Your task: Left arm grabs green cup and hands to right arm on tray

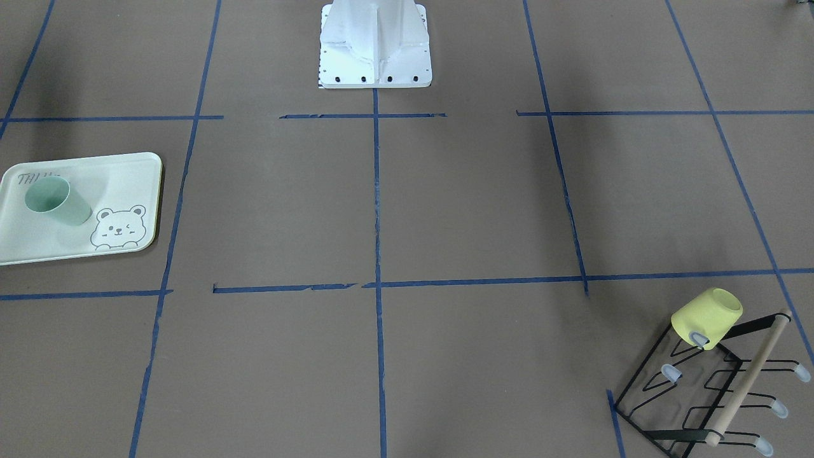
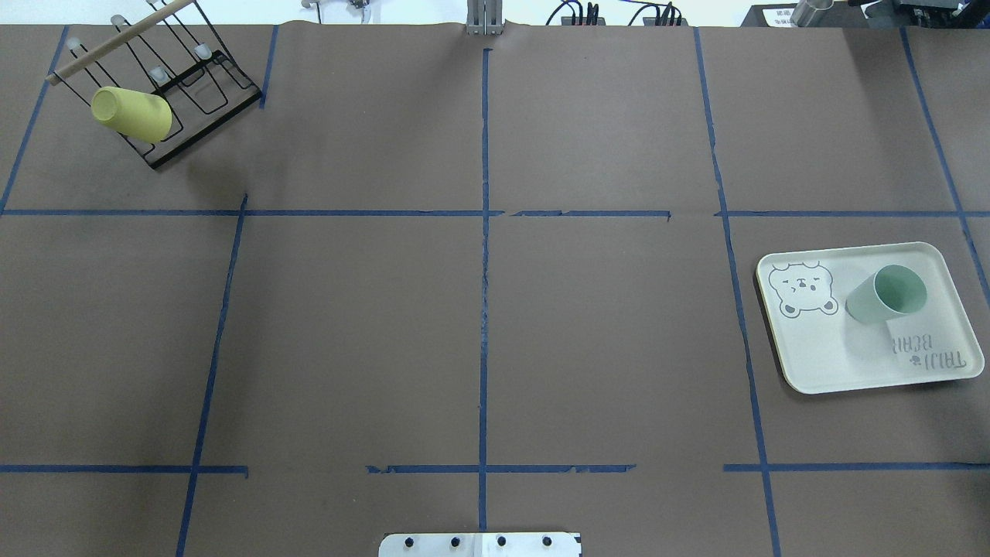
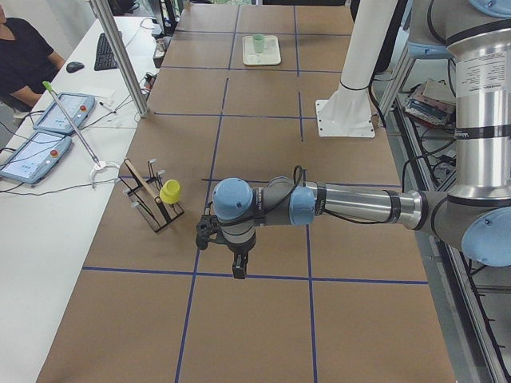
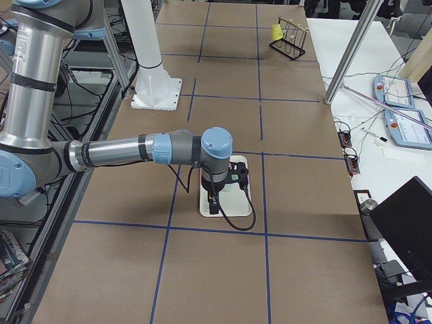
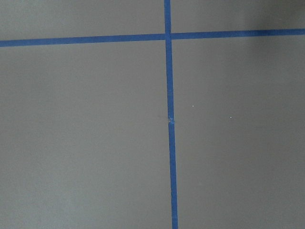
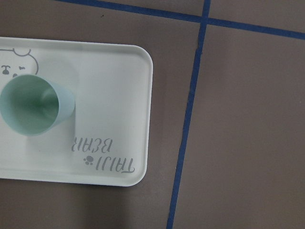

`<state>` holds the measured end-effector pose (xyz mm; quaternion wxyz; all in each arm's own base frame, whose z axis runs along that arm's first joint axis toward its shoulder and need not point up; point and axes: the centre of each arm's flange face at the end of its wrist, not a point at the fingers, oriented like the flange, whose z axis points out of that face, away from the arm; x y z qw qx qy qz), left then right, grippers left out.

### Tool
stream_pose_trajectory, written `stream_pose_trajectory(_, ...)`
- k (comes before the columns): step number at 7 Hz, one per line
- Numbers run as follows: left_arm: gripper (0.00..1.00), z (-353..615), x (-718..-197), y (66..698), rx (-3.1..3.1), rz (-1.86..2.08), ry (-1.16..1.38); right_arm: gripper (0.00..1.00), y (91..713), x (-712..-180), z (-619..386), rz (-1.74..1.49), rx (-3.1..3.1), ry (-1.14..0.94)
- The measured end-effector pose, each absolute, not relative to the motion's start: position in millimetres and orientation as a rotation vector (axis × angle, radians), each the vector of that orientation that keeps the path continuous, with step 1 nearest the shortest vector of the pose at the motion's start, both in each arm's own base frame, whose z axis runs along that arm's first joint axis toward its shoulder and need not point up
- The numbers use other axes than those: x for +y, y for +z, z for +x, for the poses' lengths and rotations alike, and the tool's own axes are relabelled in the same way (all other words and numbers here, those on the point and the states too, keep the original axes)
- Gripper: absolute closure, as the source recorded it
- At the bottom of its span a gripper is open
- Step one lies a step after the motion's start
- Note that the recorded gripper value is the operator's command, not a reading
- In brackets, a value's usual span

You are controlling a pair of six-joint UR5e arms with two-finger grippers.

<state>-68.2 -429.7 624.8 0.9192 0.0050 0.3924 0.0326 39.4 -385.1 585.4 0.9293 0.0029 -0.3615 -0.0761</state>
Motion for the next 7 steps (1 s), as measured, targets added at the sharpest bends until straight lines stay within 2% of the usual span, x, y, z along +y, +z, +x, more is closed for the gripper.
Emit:
stream_pose_trajectory(5, 0.0, -68.7, -432.8, 625.9, 0.798, 0.014, 0.066, 0.0, 586.0, -385.1, 38.4, 0.002, -0.749, -0.152)
stream_pose_trajectory(7, 0.0, -68.0, -417.7, 632.7, 0.8, -0.016, 0.055, 0.0, 586.4, -384.5, 38.5, 0.0, -0.75, -0.15)
